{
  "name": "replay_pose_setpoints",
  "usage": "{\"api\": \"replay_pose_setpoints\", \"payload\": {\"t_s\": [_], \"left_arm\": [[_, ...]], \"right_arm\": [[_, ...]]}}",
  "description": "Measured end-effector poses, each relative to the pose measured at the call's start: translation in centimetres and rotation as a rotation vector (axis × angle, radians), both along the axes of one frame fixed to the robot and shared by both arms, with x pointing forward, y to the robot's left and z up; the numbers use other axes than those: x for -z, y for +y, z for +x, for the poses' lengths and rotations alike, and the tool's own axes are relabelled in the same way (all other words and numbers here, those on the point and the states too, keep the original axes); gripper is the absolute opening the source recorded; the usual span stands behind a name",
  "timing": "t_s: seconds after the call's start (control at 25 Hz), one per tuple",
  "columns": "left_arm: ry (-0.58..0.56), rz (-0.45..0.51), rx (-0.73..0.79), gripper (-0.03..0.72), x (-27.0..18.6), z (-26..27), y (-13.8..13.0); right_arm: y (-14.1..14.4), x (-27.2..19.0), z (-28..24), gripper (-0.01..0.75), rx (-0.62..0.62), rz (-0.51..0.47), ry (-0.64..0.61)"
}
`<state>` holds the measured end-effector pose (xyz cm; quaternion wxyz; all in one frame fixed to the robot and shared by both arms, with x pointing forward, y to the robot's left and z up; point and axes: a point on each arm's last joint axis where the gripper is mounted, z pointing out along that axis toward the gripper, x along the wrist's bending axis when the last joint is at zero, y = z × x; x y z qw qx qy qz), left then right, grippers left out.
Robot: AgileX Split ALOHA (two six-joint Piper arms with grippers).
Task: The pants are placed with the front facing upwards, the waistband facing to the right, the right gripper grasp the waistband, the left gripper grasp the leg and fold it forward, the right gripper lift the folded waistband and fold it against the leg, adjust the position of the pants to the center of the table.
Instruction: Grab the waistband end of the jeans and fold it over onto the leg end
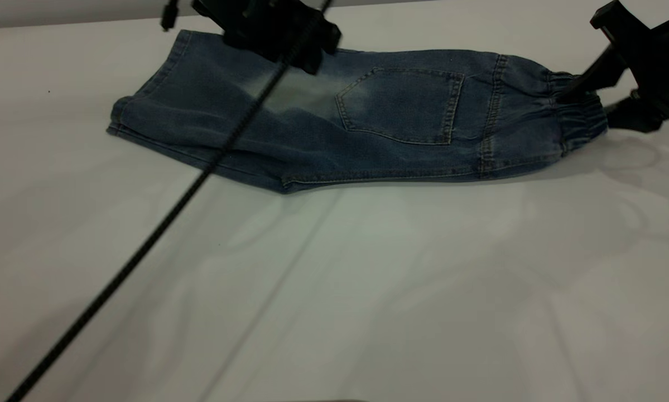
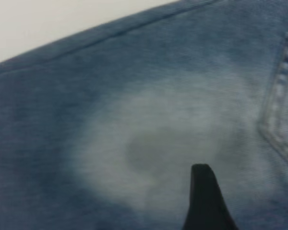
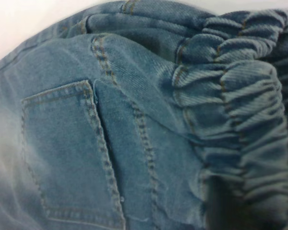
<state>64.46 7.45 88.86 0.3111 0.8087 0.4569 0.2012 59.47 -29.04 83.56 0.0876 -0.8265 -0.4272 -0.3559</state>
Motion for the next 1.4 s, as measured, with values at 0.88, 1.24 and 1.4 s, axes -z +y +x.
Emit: {"api": "replay_pose_setpoints", "payload": {"t_s": [0.88,1.24,1.4], "left_arm": [[0.037,-0.003,0.223,0.389,5.3,-5.7,-8.6],[-0.024,0.081,0.144,0.389,-1.5,-2.0,-3.1],[0.080,0.159,0.070,0.389,0.2,-0.9,0.0]], "right_arm": [[2.8,-9.9,1.5,0.032,-0.328,0.259,-0.443],[3.1,-11.9,1.3,0.032,-0.378,0.284,-0.519],[3.3,-14.5,1.7,0.032,-0.418,0.294,-0.618]]}}
